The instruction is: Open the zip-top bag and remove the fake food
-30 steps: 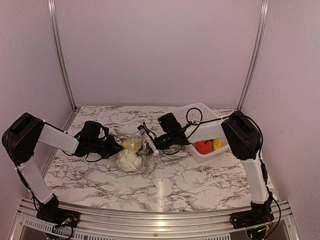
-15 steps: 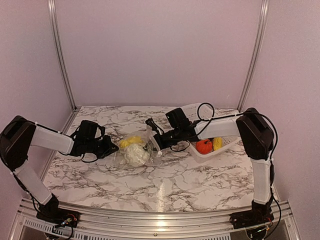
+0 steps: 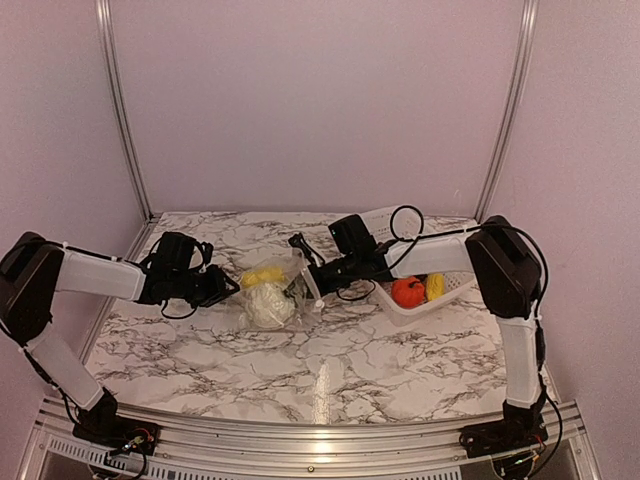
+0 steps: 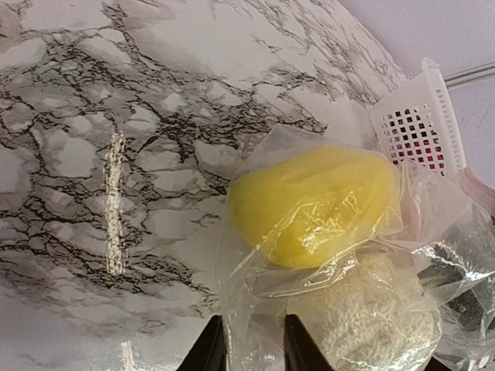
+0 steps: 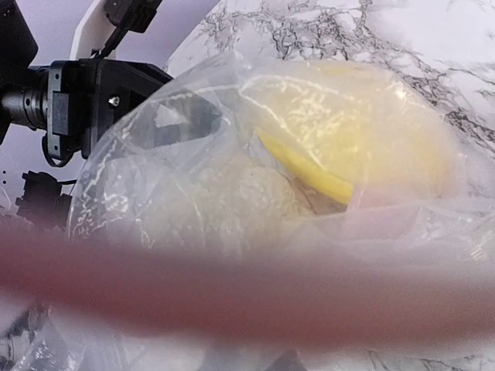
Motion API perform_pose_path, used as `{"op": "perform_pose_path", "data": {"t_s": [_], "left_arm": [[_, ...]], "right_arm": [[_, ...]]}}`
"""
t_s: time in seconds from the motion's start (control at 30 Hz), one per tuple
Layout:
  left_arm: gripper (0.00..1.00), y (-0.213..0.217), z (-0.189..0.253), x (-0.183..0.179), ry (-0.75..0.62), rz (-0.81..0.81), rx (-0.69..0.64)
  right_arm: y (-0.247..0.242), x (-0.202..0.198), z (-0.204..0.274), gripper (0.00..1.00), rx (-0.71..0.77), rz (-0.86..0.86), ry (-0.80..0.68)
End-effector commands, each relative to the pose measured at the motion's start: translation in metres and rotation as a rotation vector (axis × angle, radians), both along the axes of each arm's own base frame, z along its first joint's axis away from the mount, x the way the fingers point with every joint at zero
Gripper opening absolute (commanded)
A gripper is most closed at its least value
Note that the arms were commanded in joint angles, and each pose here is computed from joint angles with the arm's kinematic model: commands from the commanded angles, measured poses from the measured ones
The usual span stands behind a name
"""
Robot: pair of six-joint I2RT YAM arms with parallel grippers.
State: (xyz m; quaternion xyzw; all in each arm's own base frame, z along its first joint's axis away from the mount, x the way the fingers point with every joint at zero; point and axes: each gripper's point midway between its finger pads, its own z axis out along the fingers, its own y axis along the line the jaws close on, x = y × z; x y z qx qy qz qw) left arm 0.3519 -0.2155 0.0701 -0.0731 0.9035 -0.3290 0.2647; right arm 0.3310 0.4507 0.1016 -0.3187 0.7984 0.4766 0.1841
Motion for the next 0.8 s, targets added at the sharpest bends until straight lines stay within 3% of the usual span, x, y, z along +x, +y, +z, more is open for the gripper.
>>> {"op": "perform_pose_path", "data": {"t_s": [0.0,0.1,0.3,0.43,0.57,0.67,0.77], "left_arm": [[0.35,-0.002,0.003,-0.001,0.005,-0.031,0.005],[0.52,0.006,0.009,-0.006,0.001,0.016,-0.03],[0.76,0.019,0.008,-0.024,0.019,0.051,-0.058],[0.83,0.011,-0.003,-0.036,0.062,0.019,-0.087],[0.81,0.001,-0.011,-0.031,0.076,0.003,-0.088],[0.7,-0.006,-0.018,-0.024,0.095,0.002,-0.092],[0.48,-0.006,-0.033,-0.022,0.139,0.014,-0.069]], "right_arm": [[0.013,0.011,-0.001,0.0,-0.003,-0.039,0.003],[0.014,0.018,-0.006,0.0,-0.003,-0.09,0.006],[0.015,0.017,-0.009,0.0,0.018,-0.122,0.045],[0.023,0.006,-0.01,0.0,0.031,-0.089,0.063],[0.027,-0.002,-0.012,0.06,0.038,-0.063,0.085],[0.028,-0.007,-0.013,0.31,0.046,-0.041,0.102],[0.026,-0.01,-0.014,0.5,0.049,-0.014,0.113]]}}
